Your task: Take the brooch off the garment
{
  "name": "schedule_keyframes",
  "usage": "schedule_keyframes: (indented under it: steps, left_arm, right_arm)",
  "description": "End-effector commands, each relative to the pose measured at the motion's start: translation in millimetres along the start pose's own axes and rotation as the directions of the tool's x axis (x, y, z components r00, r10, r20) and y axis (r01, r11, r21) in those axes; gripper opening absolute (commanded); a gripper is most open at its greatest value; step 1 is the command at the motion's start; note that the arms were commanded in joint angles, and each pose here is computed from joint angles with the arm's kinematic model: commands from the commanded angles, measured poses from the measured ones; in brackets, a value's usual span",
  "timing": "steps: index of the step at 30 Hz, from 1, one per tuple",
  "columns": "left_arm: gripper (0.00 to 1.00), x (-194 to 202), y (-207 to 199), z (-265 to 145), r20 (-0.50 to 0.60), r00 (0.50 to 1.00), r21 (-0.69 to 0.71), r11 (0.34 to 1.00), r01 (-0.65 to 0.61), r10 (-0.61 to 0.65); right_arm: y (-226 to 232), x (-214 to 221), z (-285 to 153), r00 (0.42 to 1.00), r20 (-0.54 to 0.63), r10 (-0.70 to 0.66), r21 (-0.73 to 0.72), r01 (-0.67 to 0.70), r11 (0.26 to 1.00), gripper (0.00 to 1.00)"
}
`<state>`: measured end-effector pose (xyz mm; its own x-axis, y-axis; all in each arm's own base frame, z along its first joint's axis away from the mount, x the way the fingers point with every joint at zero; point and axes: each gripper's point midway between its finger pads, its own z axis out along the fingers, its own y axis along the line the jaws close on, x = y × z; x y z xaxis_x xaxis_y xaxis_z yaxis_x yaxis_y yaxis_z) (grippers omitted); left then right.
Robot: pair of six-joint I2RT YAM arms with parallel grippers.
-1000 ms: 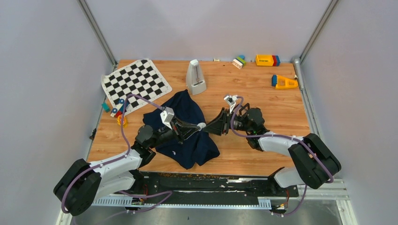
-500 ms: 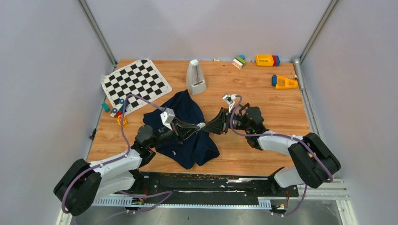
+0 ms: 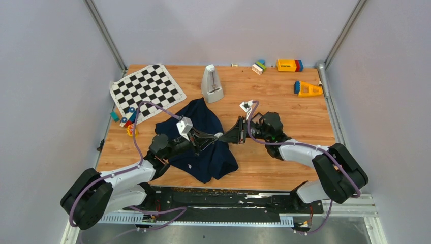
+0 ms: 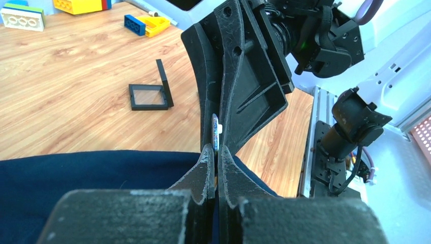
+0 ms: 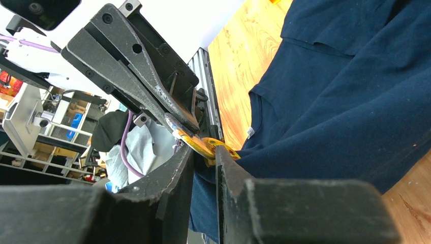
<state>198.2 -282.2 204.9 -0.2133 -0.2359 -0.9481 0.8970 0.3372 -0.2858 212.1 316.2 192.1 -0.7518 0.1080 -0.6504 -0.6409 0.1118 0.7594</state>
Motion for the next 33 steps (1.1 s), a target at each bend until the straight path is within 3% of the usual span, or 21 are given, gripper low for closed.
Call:
schedule_keyframes:
  steps: [1,9,15,19,21,25,33]
  left_arm:
    - [0.00,-23.7,-32.8,11.1,0.050,0.997,0.144,0.987,-0.071,0.064]
    - [0.00,-21.8,-31.1,14.4,0.032,0.998,0.134,0.990,-0.048,0.045]
    - [0.00,-18.4,8.7,14.2,-0.002,1.000,-0.101,0.995,-0.011,0.011]
    - [0.00,-10.5,43.8,3.1,-0.065,0.998,-0.299,0.953,-0.044,0.025]
    - [0.00,-8.8,47.8,0.6,-0.085,0.996,-0.319,0.946,-0.064,0.039]
    - [0.00,-8.2,51.1,-1.2,-0.082,0.996,-0.338,0.939,-0.062,0.036]
    - [0.00,-15.9,54.1,-8.4,-0.070,0.995,-0.370,0.925,-0.090,0.068]
  right_arm:
    - [-4.6,-22.6,8.2,0.998,0.061,-0.021,0.043,0.018,0.999,0.20]
    - [-4.0,-21.0,7.8,0.999,0.047,-0.026,0.044,0.024,0.999,0.19]
    - [-3.4,-17.2,0.4,0.995,0.055,-0.086,0.063,0.083,0.995,0.42]
    - [-3.9,-15.9,-2.5,0.993,0.065,-0.099,0.074,0.094,0.993,0.70]
    - [-5.4,-14.4,-2.9,0.993,0.066,-0.097,0.076,0.092,0.993,0.77]
    - [-9.1,-9.8,-2.1,0.993,0.058,-0.106,0.086,0.101,0.991,0.79]
    - [-33.0,4.4,15.1,0.992,-0.006,-0.123,0.228,0.121,0.966,0.73]
